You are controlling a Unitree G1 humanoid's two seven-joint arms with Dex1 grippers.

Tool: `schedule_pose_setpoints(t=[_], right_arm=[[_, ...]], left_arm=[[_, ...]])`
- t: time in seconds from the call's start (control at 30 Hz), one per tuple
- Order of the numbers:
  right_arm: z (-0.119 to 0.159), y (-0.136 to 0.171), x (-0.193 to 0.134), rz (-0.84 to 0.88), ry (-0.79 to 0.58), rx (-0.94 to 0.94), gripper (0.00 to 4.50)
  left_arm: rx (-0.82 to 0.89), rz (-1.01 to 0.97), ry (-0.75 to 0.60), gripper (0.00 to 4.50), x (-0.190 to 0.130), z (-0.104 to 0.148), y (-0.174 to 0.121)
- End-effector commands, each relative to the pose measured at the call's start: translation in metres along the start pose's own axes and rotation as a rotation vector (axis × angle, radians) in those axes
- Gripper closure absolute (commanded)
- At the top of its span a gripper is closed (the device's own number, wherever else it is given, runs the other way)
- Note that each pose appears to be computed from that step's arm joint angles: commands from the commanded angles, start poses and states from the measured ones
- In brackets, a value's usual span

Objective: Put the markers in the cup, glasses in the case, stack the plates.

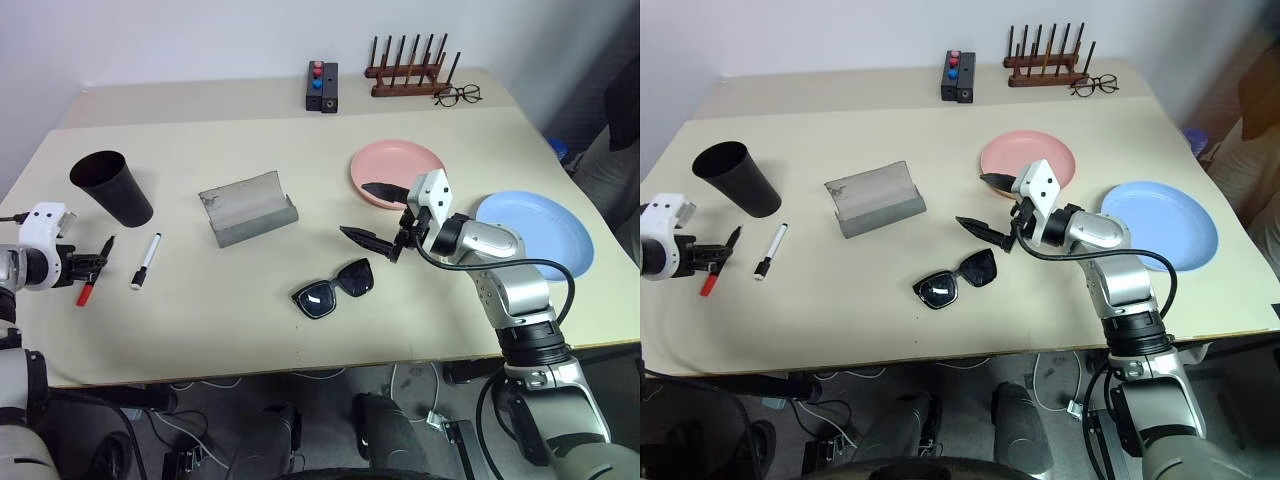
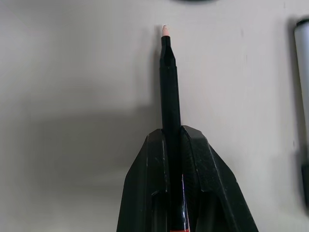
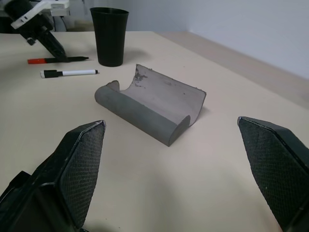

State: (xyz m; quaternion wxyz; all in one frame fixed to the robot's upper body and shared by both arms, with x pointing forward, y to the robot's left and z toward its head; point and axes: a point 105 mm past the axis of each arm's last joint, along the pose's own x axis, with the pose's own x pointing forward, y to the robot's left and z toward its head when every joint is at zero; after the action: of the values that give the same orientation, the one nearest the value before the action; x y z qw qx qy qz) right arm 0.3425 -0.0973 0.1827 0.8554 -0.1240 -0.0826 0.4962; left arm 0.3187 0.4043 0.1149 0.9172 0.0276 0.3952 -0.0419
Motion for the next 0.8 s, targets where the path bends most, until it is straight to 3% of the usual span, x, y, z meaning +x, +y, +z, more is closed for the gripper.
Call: schedule_pose_setpoints(t=[0.03,0.33,0.43,0.6,0.8], right_arm=[[0.017,-0.003,0.0,0.001,-0.045,-0.054,0.0],[0.016,0.001,0.002,0.018,-0.047,-0.054,0.0],[0.016,0.002,0.002,0.025,-0.05,-0.055,0.0],[0.016,0.002,0.003,0.029,-0.053,-0.054,0.0],[0.018,0.007,0.004,0.055,-0.067,-0.052,0.0]], left_arm=[[0.002,0.026,0.031,4.45,-0.016,-0.005,0.009],[0.001,-0.011,0.118,4.45,-0.028,-0.031,0.003],[0.013,-0.005,0.12,3.29,-0.029,-0.032,0.003],[0.012,-0.025,0.132,0.85,-0.031,-0.03,0.0],[0.116,-0.046,0.164,0.85,-0.031,-0.021,-0.001]])
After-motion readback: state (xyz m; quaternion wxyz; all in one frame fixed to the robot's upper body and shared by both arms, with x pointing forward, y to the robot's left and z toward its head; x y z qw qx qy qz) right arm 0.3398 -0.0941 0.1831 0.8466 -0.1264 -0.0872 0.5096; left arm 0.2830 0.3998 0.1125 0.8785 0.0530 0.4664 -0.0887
